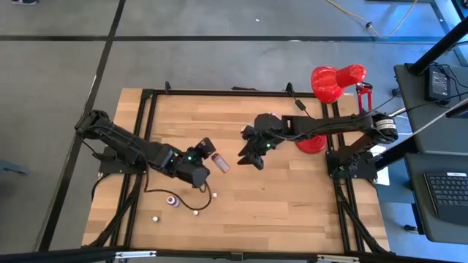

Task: Pick & Place food coloring
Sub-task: Put the big orange food coloring bottle in the transparent bin

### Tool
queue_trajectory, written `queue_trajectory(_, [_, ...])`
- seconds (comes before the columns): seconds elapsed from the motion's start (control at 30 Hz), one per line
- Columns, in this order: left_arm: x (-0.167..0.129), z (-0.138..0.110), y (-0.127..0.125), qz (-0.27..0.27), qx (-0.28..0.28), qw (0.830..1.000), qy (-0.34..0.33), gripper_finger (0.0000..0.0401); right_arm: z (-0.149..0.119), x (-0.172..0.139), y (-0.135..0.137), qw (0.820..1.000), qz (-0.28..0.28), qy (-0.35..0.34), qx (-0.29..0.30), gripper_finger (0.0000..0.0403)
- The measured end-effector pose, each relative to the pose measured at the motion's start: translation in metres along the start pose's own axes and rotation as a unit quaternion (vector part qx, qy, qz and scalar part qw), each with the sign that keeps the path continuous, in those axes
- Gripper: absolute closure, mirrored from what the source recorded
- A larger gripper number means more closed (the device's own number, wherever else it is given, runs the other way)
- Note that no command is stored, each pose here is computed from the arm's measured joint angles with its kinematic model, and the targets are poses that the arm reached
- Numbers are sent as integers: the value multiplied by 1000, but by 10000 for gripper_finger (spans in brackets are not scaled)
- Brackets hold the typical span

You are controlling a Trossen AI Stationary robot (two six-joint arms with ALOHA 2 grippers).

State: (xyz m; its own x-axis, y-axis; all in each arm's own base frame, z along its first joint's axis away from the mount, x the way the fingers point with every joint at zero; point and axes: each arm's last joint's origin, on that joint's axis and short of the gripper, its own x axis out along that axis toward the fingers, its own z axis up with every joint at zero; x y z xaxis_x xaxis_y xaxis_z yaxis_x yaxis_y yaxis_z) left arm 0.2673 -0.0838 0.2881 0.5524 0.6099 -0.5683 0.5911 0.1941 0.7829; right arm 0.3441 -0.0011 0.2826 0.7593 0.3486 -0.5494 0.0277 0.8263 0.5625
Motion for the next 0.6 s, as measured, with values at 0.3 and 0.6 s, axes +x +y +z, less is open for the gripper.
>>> queue_trajectory(0.3, [-5, 17, 23, 114, 197, 974, 11, 355, -1, -1, 3, 1000, 5, 2, -4, 176])
queue_trajectory(0.6, [7, 19, 24, 99, 343, 933, 47, 358, 0, -1, 4, 1000, -12, -12, -6, 176])
